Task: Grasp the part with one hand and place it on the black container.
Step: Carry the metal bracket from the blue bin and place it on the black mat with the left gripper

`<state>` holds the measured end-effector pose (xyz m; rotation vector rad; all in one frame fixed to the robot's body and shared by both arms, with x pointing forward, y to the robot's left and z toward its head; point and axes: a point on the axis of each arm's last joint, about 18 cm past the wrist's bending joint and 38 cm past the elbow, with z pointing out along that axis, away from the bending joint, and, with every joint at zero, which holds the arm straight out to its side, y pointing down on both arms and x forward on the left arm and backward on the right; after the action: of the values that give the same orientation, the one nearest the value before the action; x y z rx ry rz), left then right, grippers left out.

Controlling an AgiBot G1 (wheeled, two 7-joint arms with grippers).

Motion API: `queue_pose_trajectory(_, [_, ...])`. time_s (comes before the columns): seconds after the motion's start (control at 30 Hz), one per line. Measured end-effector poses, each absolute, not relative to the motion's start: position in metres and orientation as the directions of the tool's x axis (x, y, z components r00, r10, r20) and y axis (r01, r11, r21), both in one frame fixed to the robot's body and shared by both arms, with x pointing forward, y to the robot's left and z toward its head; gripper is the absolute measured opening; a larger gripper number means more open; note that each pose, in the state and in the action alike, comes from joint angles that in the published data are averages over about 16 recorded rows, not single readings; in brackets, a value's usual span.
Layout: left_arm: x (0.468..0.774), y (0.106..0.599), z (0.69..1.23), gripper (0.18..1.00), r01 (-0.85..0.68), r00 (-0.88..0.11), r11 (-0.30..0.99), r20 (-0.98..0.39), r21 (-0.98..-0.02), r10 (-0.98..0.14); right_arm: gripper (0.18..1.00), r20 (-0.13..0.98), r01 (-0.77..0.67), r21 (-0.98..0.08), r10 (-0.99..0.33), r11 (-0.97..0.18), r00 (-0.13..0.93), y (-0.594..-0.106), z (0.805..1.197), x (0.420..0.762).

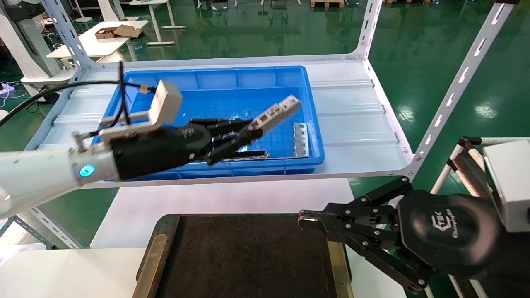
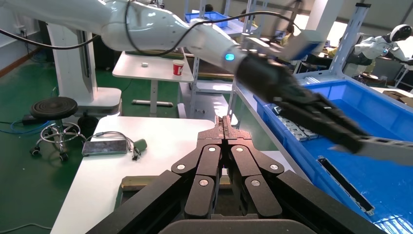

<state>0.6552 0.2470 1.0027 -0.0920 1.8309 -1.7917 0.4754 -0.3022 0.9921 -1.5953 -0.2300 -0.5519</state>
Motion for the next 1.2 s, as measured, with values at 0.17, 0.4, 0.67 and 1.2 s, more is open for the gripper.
queue_pose_trajectory(0.17, [0.622, 0.252, 0.976, 0.323, 0.304, -0.885, 0.092, -0.317, -0.948, -0.340, 0.191, 0.477, 0.464, -0.879, -0.178, -0.112, 0.861, -0.302, 0.992, 0.475])
queue_pose_trajectory(0.4, [0.587, 0.258, 0.926, 0.323, 0.229, -0.916, 0.138, -0.262, -0.963, -0.303, 0.191, 0.477, 0.464, -0.879, -0.178, -0.112, 0.861, -0.302, 0.992, 0.475])
queue_pose_trajectory(0.67, [0.567, 0.263, 0.864, 0.322, 0.110, -0.895, 0.207, -0.187, -0.972, -0.405, 0.191, 0.477, 0.464, -0.879, -0.178, -0.112, 0.861, -0.302, 0.992, 0.475])
queue_pose_trajectory(1.2, [0.581, 0.235, 0.769, 0.322, -0.114, -0.728, 0.037, 0.058, -0.993, -0.684, 0.191, 0.477, 0.464, -0.879, -0.178, -0.112, 0.861, -0.302, 0.992, 0.475])
